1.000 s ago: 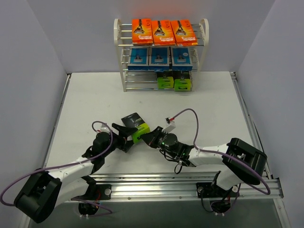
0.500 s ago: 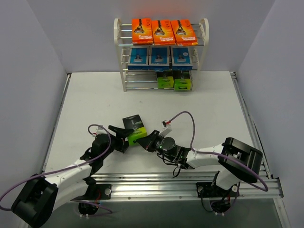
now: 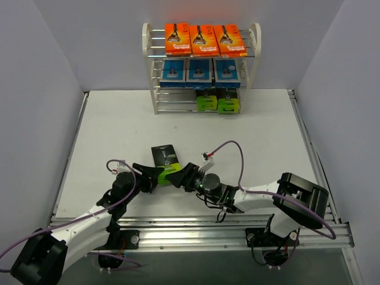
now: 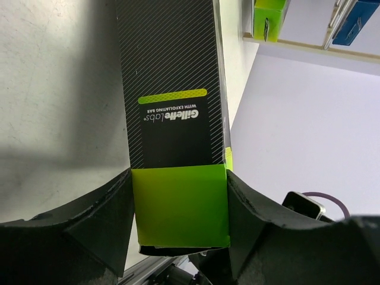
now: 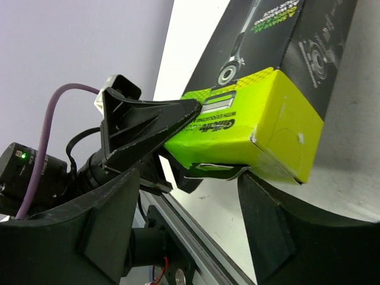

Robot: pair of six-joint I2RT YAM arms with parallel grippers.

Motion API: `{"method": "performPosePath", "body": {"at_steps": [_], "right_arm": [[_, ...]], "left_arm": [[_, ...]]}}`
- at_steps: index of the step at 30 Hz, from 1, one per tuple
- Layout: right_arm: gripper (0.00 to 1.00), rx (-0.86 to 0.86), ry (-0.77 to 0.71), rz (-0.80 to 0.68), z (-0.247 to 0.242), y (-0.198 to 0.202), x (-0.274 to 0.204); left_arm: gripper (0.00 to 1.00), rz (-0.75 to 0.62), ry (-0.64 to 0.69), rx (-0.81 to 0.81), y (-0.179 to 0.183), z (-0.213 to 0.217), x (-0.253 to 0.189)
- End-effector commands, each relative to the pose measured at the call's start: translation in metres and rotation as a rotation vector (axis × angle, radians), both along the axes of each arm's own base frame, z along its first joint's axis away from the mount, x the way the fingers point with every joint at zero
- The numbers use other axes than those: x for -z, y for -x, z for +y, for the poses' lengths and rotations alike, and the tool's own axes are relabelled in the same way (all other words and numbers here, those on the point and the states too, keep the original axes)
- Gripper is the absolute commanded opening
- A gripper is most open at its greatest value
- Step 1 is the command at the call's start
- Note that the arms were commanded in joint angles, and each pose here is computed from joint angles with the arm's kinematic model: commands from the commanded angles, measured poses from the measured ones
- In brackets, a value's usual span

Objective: Place and organize the shaving razors onto the shelf
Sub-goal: Pass the shaving razor from the right arm to the left

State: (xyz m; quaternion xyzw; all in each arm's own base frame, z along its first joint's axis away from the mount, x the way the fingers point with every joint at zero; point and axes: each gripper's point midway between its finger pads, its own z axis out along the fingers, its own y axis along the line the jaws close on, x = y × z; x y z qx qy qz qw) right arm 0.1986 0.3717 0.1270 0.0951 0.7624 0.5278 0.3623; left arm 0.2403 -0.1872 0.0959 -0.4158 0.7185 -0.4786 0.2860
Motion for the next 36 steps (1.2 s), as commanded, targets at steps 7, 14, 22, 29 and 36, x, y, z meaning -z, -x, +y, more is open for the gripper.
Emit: {"method": "performPosePath", "body": {"at_steps": [7, 14, 22, 29, 36], "right_arm": [[0.74, 0.013, -0.022, -0.019, -0.016, 0.007, -0.012], [0.84, 0.005, -0.066, 0.024, -0.026, 0.015, -0.005], [0.91, -0.092, -0.185, -0.003, -0.012, 0.019, -0.022], [1.0, -0.16, -0.299, -0.069, -0.004, 0.028, -0.044], [1.0, -0.168, -0.344, -0.138, -0.013, 0.03, -0.07]], "left_arm": [[0.6, -0.181, -0.146, 0.085, -0.012, 0.007, -0.037], [0.6, -0.307, -0.237, 0.162, -0.009, 0.013, -0.068], [0.6, -0.491, -0.239, 0.316, 0.009, 0.003, -0.11], [0.54, -0.538, -0.159, 0.412, 0.029, -0.008, -0.12], [0.47, -0.541, -0.091, 0.446, 0.046, -0.009, -0.114]]}}
